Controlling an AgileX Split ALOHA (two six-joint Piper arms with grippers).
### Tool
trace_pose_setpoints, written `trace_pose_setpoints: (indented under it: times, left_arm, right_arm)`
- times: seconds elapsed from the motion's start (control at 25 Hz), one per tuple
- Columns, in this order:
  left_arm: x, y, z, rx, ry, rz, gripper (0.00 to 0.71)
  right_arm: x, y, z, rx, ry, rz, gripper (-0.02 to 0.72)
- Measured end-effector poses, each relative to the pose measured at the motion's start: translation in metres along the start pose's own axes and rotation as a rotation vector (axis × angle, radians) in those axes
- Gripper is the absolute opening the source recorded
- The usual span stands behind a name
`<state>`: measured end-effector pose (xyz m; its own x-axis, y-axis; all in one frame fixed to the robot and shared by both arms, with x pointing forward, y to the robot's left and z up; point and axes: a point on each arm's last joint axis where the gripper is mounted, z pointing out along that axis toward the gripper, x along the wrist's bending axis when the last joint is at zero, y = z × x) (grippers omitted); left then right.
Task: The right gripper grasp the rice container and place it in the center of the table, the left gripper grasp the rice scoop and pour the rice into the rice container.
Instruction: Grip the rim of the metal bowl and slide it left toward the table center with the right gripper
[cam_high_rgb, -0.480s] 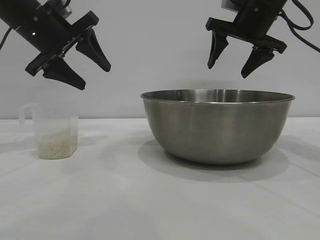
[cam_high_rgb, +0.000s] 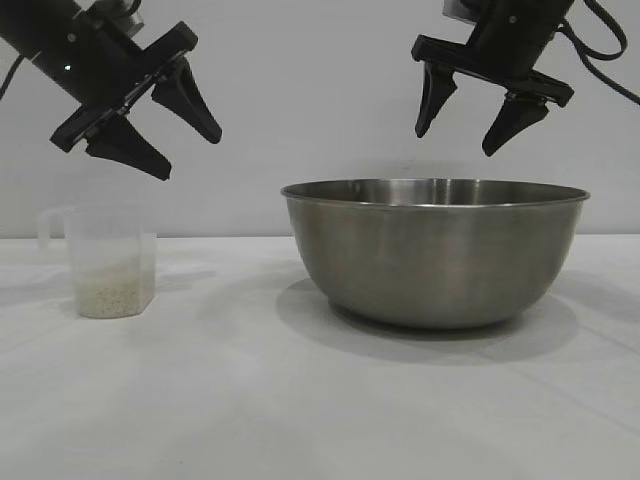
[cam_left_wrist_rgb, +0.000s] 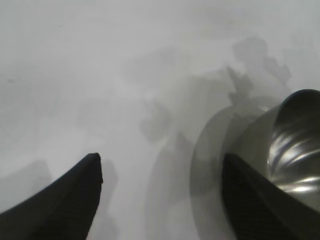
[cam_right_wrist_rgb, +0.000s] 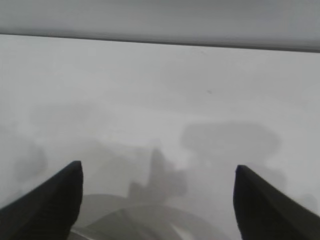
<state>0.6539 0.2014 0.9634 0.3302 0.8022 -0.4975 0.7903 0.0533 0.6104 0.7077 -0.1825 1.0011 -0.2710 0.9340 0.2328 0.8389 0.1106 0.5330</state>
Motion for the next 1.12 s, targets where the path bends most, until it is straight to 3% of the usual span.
trace_pose_setpoints:
  times: [0.16,0.4,0.52,0.76,1.12]
  left_arm:
    - [0.0,0.0,0.0,0.0,0.0,0.0,0.452]
    - [0.0,0.0,0.0,0.0,0.0,0.0,0.452]
    - [0.0,0.0,0.0,0.0,0.0,0.0,0.452]
    - [0.0,0.0,0.0,0.0,0.0,0.0,0.452]
    - [0.0,0.0,0.0,0.001,-0.001,0.0,0.452]
  right_arm:
    - [0.005,0.004,-0.017,0.05,0.007,-0.031,0.574]
    - [0.012,-0.002,-0.043,0.229,0.024,-0.07,0.574]
    - [0.011,-0.008,-0.045,0.303,0.002,-0.079,0.574]
    - [0.007,-0.01,-0.045,0.32,-0.05,-0.023,0.574]
    - [0.008,-0.049,-0.048,0.439,-0.028,0.034,0.574]
